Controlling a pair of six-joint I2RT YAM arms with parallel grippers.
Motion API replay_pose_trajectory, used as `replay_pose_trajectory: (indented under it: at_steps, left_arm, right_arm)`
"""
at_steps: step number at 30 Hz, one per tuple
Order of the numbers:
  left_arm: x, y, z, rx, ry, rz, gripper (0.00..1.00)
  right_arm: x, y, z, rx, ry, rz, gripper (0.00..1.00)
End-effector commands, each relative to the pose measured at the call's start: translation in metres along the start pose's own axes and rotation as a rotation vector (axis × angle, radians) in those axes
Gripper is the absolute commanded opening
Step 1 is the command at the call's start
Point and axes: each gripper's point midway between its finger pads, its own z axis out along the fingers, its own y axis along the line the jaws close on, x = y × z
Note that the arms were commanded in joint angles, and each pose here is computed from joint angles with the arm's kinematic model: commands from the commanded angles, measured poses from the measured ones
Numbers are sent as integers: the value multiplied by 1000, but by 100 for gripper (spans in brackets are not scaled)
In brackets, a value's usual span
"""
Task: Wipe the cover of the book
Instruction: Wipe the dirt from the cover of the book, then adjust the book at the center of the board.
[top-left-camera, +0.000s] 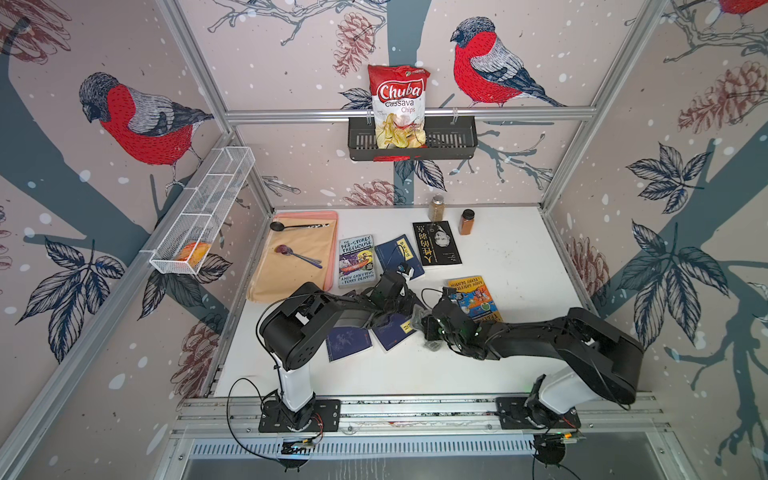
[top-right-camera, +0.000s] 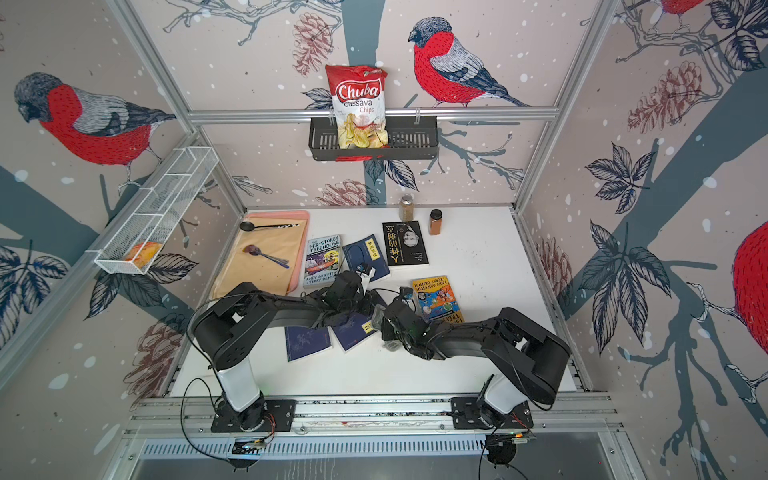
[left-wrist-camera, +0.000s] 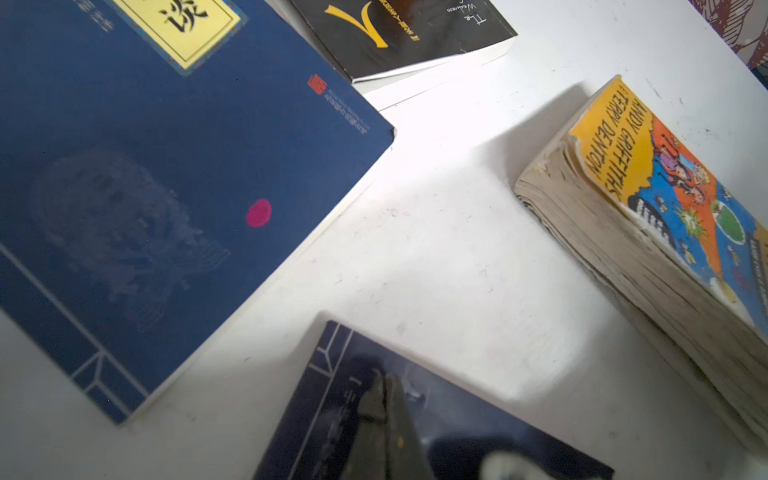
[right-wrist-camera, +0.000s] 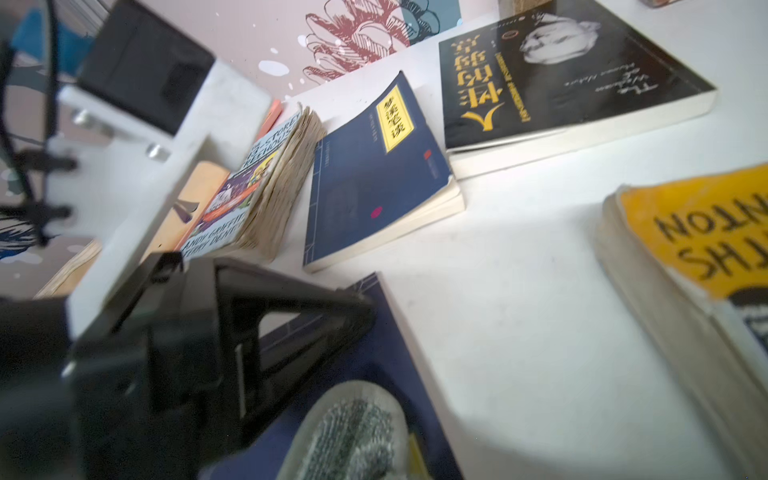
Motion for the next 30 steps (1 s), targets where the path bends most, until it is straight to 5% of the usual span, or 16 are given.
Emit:
replay_pose_trajectory:
  at_steps: [1,8,18,25,30]
  left_arm:
    - [129,41,-24,-163,495,-55,0]
    - [106,35,-32,-153,420,-50,0]
    - [9,19,-65,-182,208,-15,0]
    - [35,67,-68,-385,278,-53,0]
    - [50,75,-64,-411,309,-71,0]
  right_arm:
    - [53,-41,-8,168,197,28,6]
    - [16,-29,-11,149,105,38,5]
    - [-14,-3,-32,45,21,8,6]
    - [-9,-2,-18,14,46,24,6]
    - [-13,-3,-7,-11,54,37,6]
